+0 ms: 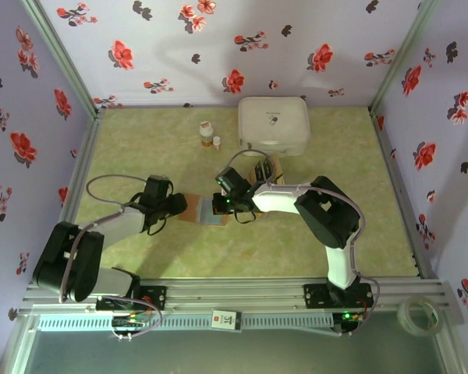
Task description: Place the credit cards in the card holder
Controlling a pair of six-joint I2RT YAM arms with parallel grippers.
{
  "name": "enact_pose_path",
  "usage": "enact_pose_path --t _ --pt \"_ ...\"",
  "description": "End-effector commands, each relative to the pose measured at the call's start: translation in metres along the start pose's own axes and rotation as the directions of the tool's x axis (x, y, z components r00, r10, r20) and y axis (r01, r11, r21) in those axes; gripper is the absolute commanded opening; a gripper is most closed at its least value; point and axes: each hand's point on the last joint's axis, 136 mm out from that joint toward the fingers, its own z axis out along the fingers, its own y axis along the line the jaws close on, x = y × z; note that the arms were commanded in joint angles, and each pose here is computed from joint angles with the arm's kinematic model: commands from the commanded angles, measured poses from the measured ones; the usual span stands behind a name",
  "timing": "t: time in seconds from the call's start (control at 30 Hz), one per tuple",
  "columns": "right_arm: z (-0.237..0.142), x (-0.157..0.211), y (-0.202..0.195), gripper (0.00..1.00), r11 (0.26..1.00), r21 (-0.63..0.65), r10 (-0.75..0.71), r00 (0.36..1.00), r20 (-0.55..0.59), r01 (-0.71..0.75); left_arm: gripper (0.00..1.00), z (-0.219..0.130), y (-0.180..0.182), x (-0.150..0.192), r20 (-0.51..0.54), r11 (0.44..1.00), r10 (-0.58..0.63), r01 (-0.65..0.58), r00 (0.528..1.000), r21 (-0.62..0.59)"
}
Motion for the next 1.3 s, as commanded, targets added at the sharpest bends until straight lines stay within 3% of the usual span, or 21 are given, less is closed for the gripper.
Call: enact_pose_path --t 0.0,0.37,0.63,0.83,1.0,1.27 --pt "0.009 0.016 -0.027 0.04 0.997 0.071 0.017 0.999 -0.038 -0.014 0.46 0.002 0.019 0.004 -0.015 0.993 0.021 -0.023 1.000 -0.115" --pt "-0.002 0.001 -0.014 0.05 1.000 0.030 0.001 1.000 -0.029 0.000 0.46 -0.007 0.013 -0.006 -0.002 0.992 0.038 -0.038 0.999 -0.117" --pt "-0.035 -0.024 0.016 0.06 0.998 -0.009 -0.060 0.998 0.017 0.060 0.46 -0.052 -0.018 -0.042 0.082 0.998 0.054 -0.050 0.995 -0.049" --pt "-0.038 -0.025 0.014 0.05 0.999 -0.005 -0.048 0.998 0.030 0.048 0.46 -0.073 -0.055 -0.052 0.114 0.996 0.037 -0.046 0.993 0.077" --pt "-0.031 -0.020 0.009 0.04 1.000 -0.010 -0.023 0.999 0.029 0.023 0.45 -0.067 -0.079 -0.048 0.096 0.983 -0.005 -0.013 0.995 0.181" --pt "-0.016 -0.015 0.001 0.02 1.000 -0.013 -0.008 1.000 0.018 0.008 0.38 -0.036 -0.096 -0.025 0.002 0.971 -0.014 0.013 1.000 0.240"
